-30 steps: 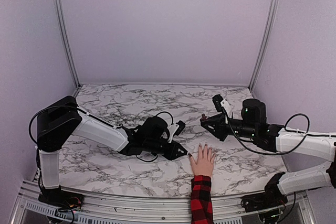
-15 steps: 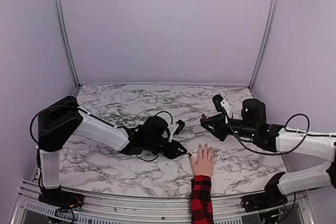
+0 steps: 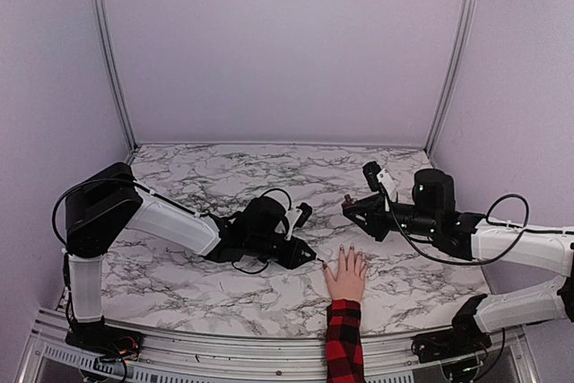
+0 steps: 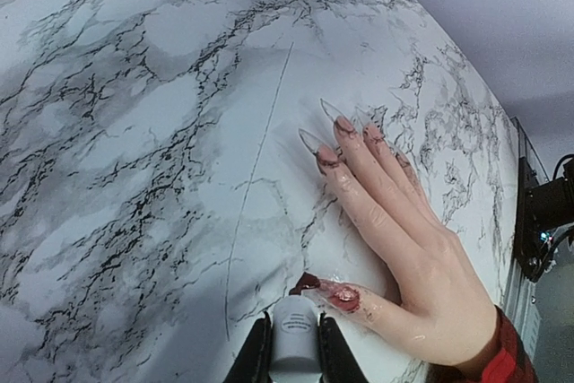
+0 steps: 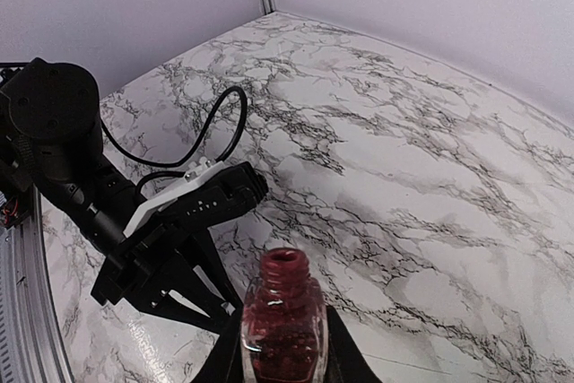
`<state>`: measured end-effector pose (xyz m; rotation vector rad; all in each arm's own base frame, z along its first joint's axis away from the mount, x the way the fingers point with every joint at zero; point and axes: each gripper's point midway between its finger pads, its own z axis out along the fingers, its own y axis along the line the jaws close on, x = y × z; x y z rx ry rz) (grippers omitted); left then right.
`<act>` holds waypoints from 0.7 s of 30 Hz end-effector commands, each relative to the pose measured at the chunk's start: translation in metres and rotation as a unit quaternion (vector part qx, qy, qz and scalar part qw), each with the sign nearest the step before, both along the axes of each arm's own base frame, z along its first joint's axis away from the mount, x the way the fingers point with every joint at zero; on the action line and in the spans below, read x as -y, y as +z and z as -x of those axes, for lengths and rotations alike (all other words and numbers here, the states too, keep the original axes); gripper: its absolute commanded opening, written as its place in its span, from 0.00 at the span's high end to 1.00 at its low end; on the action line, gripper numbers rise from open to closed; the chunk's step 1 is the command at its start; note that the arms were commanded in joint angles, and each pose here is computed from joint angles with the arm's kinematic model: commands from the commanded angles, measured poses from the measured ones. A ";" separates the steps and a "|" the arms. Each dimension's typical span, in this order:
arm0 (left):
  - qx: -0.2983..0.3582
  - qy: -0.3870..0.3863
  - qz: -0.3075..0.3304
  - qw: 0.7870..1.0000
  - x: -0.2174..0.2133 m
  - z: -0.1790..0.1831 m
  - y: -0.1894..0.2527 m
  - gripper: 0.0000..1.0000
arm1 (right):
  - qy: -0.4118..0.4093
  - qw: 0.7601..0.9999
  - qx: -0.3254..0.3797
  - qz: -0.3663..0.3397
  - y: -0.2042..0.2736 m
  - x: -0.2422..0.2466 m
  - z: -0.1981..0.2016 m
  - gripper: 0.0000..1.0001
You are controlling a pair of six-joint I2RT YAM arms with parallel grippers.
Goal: Paint the nails
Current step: Paint the nail with the hand.
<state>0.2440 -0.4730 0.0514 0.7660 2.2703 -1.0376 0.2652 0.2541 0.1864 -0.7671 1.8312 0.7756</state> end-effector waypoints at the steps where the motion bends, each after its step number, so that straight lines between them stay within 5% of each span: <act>1: 0.012 0.012 -0.001 1.000 -0.002 -0.008 0.009 1.00 | -0.002 1.000 0.023 -0.013 0.014 0.000 -0.004 1.00; 21: 0.036 -0.050 0.020 0.998 0.007 0.022 0.029 1.00 | -0.002 1.000 0.025 -0.014 0.015 0.000 -0.003 1.00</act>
